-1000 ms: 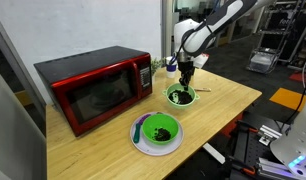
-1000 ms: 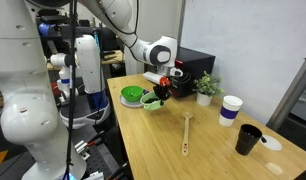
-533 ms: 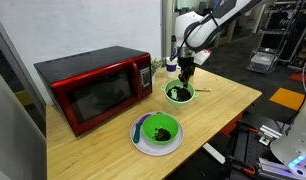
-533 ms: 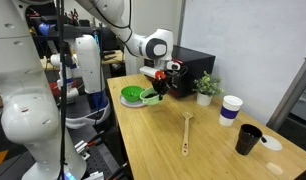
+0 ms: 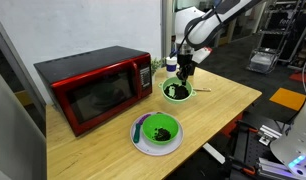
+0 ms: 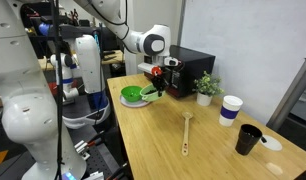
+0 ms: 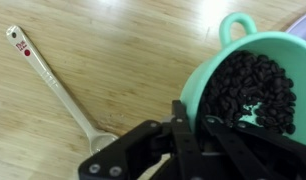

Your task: Pour the contents in the light-green bowl into the dark-green bowl

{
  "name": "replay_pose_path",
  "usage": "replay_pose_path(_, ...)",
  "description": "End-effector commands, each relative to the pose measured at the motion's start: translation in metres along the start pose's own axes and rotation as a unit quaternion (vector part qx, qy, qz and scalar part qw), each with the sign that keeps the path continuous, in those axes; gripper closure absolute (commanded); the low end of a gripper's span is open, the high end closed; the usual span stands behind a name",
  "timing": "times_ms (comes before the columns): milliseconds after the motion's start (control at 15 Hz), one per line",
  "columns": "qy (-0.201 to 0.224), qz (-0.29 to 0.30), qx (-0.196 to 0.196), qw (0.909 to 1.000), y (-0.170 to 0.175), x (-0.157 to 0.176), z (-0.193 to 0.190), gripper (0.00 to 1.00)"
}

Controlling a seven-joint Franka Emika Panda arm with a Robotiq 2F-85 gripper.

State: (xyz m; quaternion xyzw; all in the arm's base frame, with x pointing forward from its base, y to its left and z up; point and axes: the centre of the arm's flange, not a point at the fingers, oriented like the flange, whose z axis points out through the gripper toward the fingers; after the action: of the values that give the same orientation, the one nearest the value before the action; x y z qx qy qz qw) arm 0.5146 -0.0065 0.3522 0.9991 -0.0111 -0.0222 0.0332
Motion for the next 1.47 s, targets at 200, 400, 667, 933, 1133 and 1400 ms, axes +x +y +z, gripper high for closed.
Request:
replay_pose_path(200, 0.001, 0.001, 0.0, 1.0, -0.0011, 0.0, -0.0008, 0.9)
replay_pose_path(400, 0.001, 0.001, 0.0, 1.0, -0.0011, 0.0, -0.0007, 0.9)
replay_pose_path(667, 0.001, 0.001, 0.0, 1.0, -0.0011, 0.0, -0.0007, 0.9)
replay_pose_path(933, 0.001, 0.001, 0.0, 1.0, -0.0011, 0.0, -0.0007, 0.9)
replay_pose_path(1133, 0.001, 0.001, 0.0, 1.0, -0.0011, 0.0, -0.0007, 0.9)
replay_pose_path(1400, 0.001, 0.001, 0.0, 1.0, -0.0011, 0.0, -0.0007, 0.9)
